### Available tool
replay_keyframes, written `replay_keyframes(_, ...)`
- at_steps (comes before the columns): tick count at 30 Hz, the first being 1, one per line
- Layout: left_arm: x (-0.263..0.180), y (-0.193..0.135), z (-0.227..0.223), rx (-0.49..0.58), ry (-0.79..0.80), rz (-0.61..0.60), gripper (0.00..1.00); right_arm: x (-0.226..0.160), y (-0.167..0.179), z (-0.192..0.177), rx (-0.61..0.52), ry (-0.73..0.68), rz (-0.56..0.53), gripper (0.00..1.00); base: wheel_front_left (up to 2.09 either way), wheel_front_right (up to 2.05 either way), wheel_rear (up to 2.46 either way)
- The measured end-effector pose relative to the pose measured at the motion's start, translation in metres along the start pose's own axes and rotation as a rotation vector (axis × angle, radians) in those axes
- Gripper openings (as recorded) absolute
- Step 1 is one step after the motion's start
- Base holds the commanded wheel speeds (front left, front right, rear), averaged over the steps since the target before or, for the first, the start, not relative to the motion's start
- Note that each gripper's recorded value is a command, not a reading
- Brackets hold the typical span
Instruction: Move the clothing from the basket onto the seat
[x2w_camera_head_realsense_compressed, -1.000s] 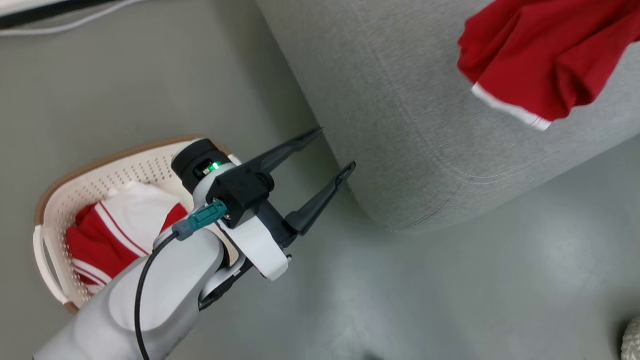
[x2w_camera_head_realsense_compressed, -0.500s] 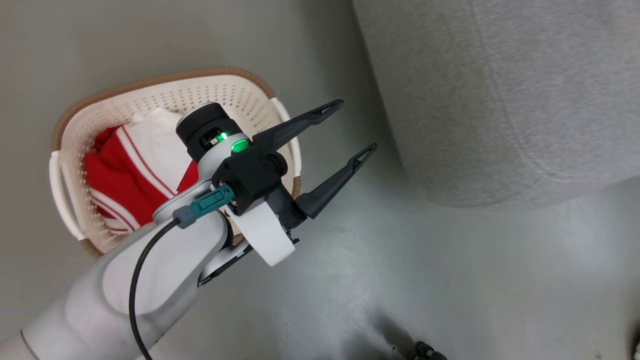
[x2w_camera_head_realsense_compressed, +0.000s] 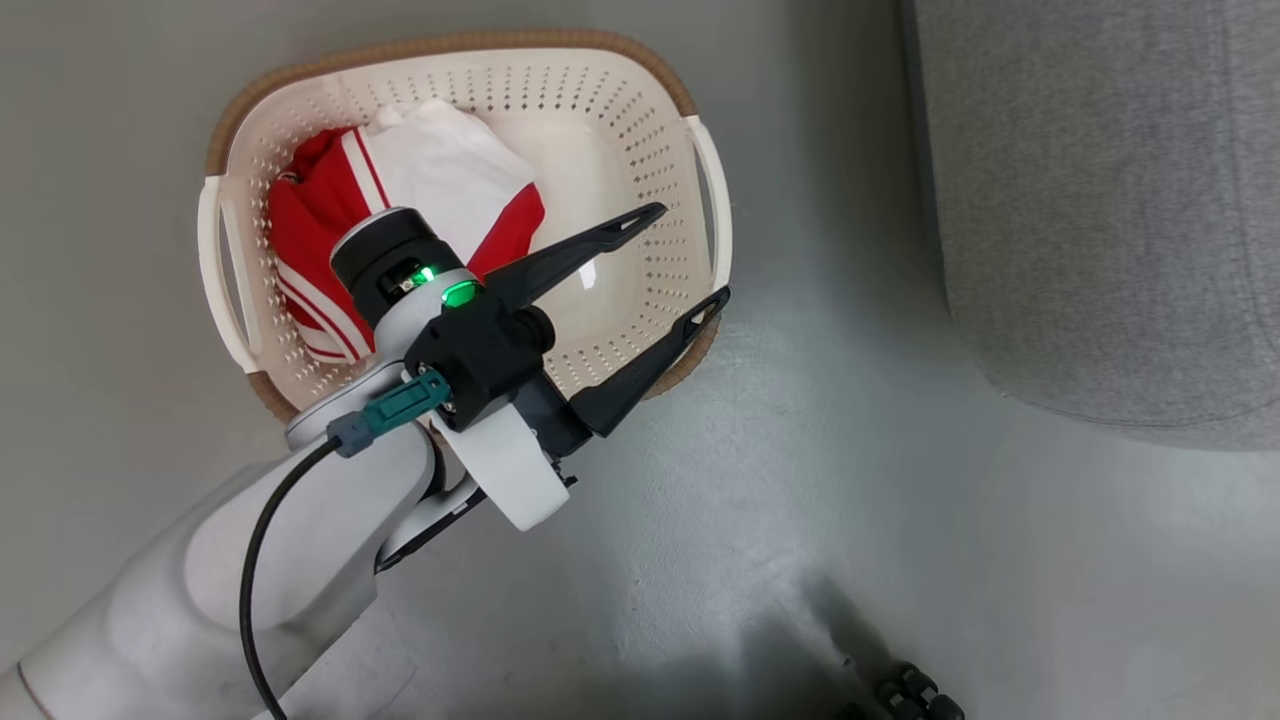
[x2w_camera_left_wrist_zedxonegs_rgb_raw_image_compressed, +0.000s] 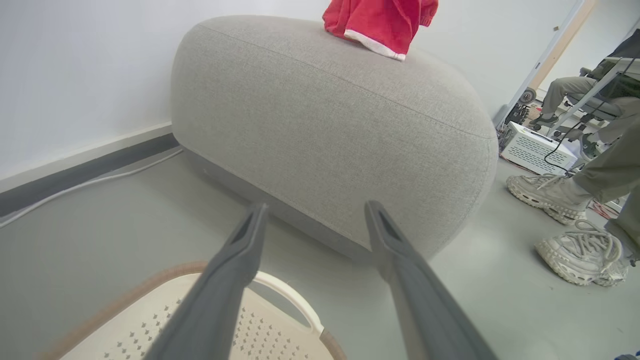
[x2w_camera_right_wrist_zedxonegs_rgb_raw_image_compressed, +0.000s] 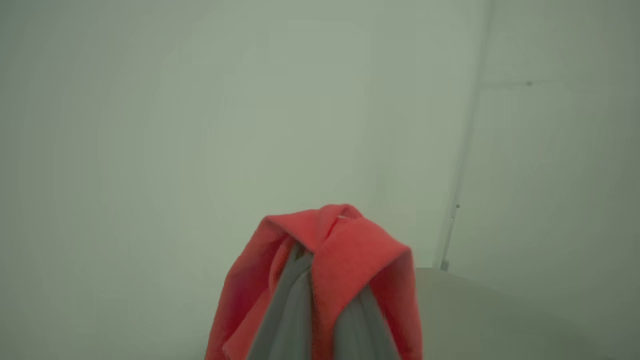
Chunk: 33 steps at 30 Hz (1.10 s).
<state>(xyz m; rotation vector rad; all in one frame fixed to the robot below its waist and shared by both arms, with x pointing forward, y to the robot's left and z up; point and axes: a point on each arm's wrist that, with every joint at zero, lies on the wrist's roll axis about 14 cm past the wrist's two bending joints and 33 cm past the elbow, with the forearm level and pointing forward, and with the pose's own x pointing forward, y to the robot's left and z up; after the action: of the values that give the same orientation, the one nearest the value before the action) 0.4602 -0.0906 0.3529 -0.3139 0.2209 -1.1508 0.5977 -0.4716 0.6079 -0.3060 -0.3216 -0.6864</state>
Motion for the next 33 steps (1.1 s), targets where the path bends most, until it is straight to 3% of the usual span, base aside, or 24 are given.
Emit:
replay_keyframes(7, -0.004, 0.004, -0.009, -0.011, 0.014, 0.012, 1.00, -0.041, 0.003, -0.092, 0.046, 0.301, -0.041, 0.00, 0.00, 0.00, 0.00)
replay_keyframes(18, -0.006, 0.000, -0.006, 0.005, 0.025, 0.007, 1.00, -0.095, 0.009, -0.162, 0.114, 0.562, -0.031, 0.00, 0.00, 0.00, 0.00)
replay_keyframes(19, -0.006, 0.000, -0.004, 0.008, 0.024, 0.007, 1.00, -0.099, 0.009, -0.165, 0.119, 0.578, -0.028, 0.38, 0.00, 0.00, 0.00)
replay_keyframes(20, -0.006, -0.001, -0.003, 0.012, 0.023, 0.006, 1.00, -0.103, 0.010, -0.168, 0.135, 0.592, -0.030, 1.00, 0.00, 0.00, 0.00)
replay_keyframes(33, -0.003, -0.020, 0.033, 0.048, -0.024, 0.009, 1.00, -0.133, 0.018, -0.167, 0.224, 0.667, 0.010, 1.00, 0.00, 0.00, 0.00)
